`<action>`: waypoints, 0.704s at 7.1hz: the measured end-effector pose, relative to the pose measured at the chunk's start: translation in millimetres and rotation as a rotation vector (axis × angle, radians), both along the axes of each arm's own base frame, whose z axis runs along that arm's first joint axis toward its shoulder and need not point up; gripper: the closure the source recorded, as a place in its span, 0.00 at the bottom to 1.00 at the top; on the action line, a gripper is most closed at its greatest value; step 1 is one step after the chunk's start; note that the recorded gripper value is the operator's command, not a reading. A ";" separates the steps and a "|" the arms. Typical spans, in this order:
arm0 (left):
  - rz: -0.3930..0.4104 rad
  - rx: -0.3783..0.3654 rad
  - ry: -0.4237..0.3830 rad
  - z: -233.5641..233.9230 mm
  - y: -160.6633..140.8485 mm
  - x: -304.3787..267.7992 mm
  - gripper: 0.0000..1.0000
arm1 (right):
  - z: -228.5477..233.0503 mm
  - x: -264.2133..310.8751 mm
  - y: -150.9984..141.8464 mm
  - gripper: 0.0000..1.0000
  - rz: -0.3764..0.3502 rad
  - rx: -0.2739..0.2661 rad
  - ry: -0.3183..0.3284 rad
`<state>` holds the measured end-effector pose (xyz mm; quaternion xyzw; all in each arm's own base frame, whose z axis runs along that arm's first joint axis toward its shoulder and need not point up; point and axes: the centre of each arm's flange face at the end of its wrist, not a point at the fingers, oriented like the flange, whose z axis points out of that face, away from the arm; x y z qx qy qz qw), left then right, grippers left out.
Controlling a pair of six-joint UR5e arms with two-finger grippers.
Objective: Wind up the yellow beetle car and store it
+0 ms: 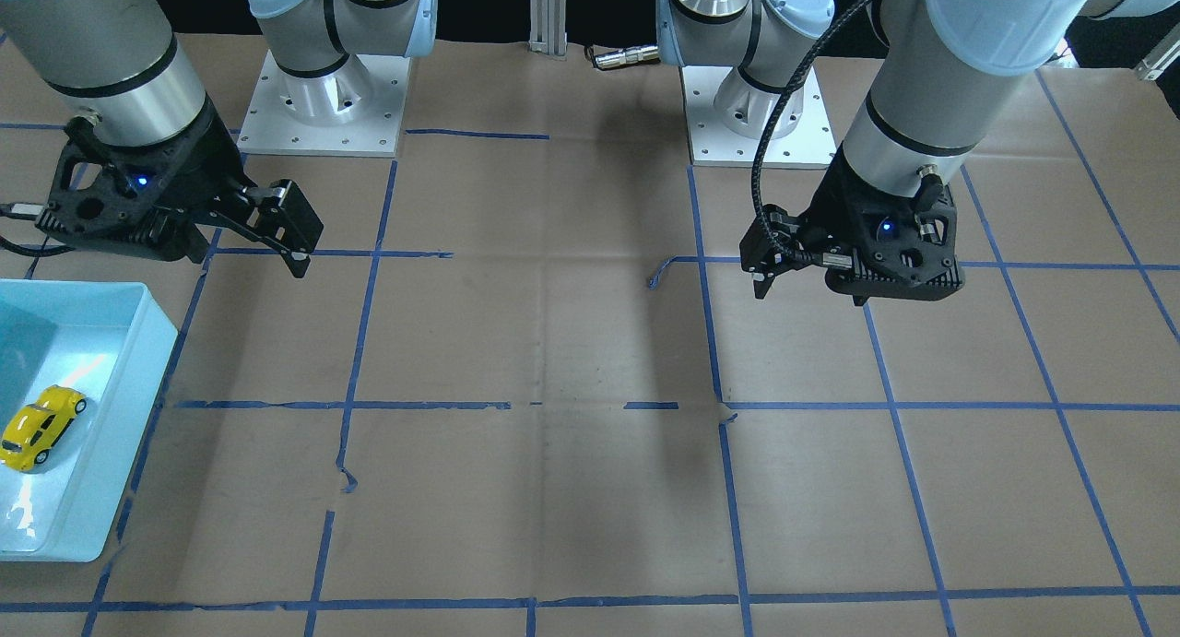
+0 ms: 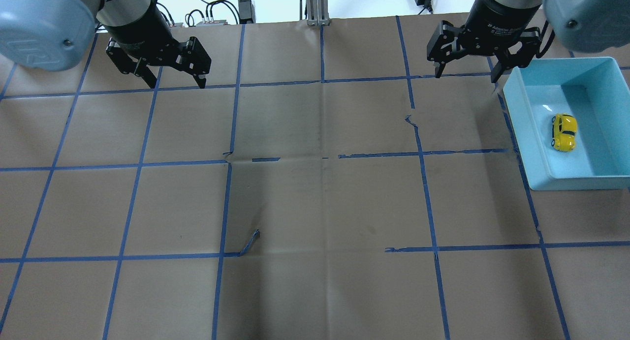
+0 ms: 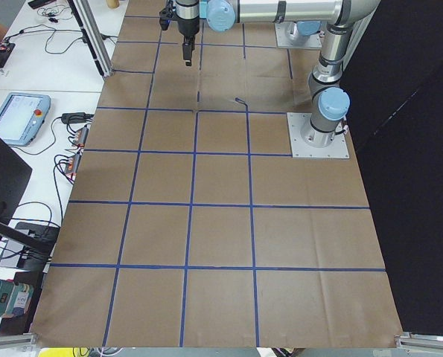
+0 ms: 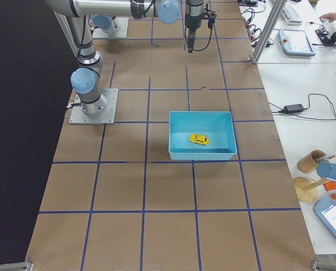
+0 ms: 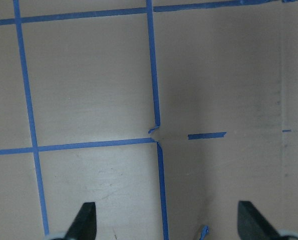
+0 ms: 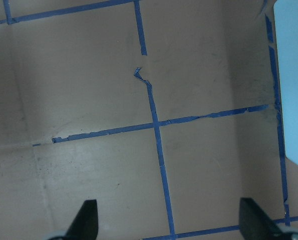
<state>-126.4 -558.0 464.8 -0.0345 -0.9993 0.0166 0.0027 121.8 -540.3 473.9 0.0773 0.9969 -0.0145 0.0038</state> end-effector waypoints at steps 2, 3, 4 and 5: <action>-0.001 -0.001 0.000 0.6 -0.1 -0.1 0.00 | -3.1 0.1 -5.0 0.00 -0.002 -0.004 0.001; -0.001 -0.003 0.000 1.6 -0.3 -0.1 0.00 | -1.4 0.7 -4.8 0.00 -0.001 -0.010 -0.002; -0.001 -0.005 -0.001 2.7 -0.6 0.0 0.00 | 0.2 0.6 -4.6 0.00 0.003 -0.014 -0.001; -0.001 -0.006 -0.002 3.1 -0.8 0.1 0.00 | 2.1 -0.1 -4.3 0.00 0.007 -0.018 0.004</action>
